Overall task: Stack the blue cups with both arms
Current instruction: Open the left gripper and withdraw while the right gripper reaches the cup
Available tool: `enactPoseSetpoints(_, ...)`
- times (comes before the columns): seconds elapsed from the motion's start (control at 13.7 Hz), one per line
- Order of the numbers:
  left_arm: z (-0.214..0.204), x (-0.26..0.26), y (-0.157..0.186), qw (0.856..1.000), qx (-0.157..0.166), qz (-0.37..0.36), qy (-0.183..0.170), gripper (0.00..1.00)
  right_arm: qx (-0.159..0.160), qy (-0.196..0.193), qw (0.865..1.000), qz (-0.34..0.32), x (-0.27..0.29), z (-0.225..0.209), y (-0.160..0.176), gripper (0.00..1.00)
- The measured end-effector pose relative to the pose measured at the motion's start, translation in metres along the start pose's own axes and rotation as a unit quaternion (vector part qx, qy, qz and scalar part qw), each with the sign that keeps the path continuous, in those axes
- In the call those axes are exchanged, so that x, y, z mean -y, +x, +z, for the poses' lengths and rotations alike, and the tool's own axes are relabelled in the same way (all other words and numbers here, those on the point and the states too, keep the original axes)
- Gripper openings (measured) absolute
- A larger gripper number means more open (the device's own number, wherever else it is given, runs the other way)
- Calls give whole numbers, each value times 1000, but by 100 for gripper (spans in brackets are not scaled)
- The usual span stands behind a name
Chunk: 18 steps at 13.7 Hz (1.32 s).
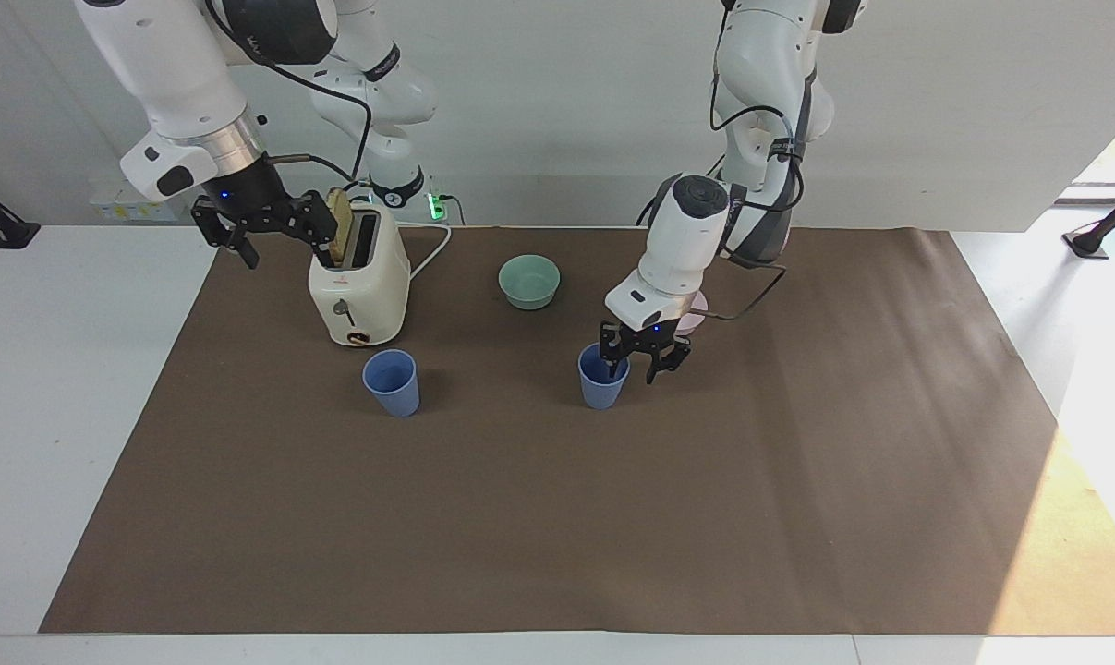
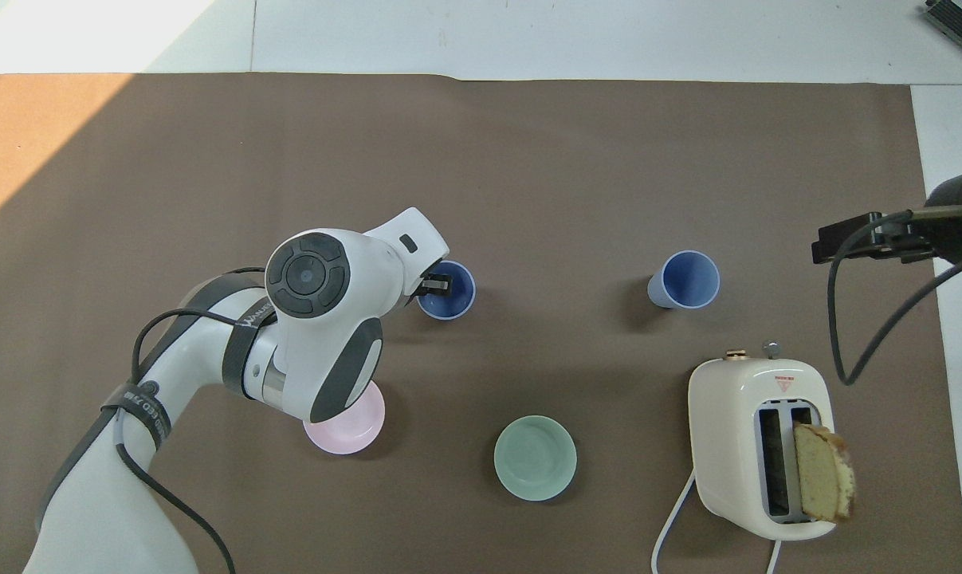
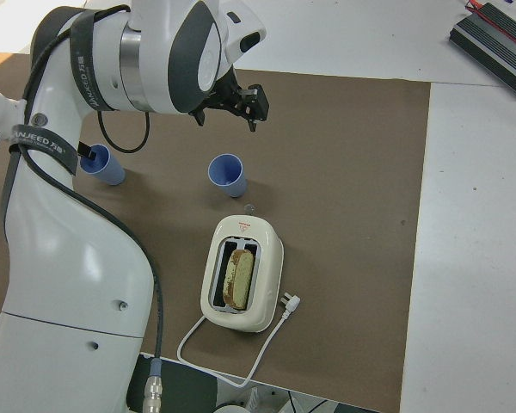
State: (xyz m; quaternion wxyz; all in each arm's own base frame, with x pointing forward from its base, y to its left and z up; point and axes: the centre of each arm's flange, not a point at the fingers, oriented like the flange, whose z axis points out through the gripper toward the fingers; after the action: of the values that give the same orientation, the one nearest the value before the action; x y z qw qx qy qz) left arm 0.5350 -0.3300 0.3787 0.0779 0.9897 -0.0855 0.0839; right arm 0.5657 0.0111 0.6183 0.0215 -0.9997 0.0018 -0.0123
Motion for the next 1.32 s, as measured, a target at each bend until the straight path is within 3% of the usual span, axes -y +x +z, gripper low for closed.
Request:
enactPoseSetpoints(0.15, -13, 20, 12, 1000, -12, -14, 0, 100, -17, 1, 1000, -3, 4, 16, 7, 100)
enactPoseSetpoints(0.44, -81, 108, 32, 1000, -14, -9, 6, 100, -3, 2, 1000, -19, 25, 82, 14, 100)
enactPoseSetpoints(0.66, -144, 193, 26, 1000, 2, -1, 11, 100, 21, 1, 1000, -16, 22, 143, 21, 100)
enactPoseSetpoints(0.88, -193, 260, 24, 999, 20, -3, 26, 100, 26, 1, 1000, -12, 18, 186, 23, 100)
enactPoseSetpoints(1.1, -241, 293, 26, 998, 29, -8, 49, 100, 38, 0, 999, -10, 15, 214, 18, 100)
enactPoseSetpoints(1.32, -272, 310, 25, 998, 46, -16, 50, 100, 46, 0, 999, -9, 14, 231, 15, 100)
